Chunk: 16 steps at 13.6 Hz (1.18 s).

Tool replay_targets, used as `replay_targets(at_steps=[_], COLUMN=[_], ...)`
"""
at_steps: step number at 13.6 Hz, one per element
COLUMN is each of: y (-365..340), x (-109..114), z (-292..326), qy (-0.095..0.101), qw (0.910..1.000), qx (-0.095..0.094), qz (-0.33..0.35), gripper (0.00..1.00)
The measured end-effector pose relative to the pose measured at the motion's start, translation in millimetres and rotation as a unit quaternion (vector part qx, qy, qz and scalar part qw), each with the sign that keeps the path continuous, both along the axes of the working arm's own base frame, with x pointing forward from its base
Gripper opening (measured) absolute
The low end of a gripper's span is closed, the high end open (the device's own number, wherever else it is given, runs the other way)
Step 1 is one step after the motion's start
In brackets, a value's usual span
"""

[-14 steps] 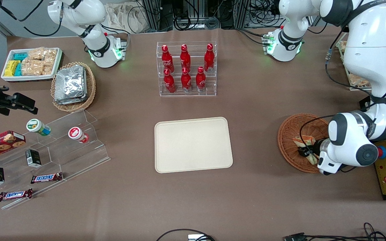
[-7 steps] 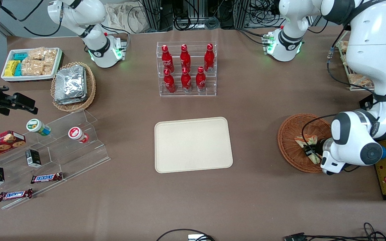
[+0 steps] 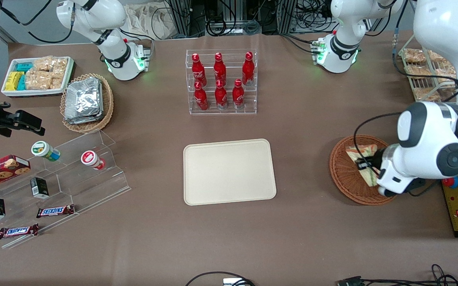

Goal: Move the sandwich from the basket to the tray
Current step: 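Lift the sandwich out of the basket and carry it toward the tray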

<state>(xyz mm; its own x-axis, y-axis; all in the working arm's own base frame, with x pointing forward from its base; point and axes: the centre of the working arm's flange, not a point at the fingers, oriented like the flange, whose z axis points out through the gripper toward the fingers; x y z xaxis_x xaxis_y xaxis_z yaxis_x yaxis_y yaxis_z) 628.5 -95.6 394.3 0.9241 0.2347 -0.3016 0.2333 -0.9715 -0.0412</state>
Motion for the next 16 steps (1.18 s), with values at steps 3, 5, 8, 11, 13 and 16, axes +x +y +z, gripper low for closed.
replay_targets(at_steps=[3, 5, 8, 11, 13, 16], y=[-56.8, -88.1, -126.3, -148.6, -167.9, -207.8], x=[-7.5, -13.9, -17.5, -18.2, -22.2, -33.4], z=[16.5, 13.5, 2.4, -18.3, -31.1, -49.8], qy=[-0.005, -0.001, 0.009, 0.023, 0.027, 0.021], qw=[0.9986, 0.9967, 0.9931, 0.9905, 0.9898, 0.9911], qx=[-0.021, -0.034, -0.056, -0.072, -0.073, -0.058], qz=[-0.047, -0.073, -0.103, -0.115, -0.119, -0.118], gripper=[0.34, 0.34, 0.34, 0.34, 0.34, 0.34])
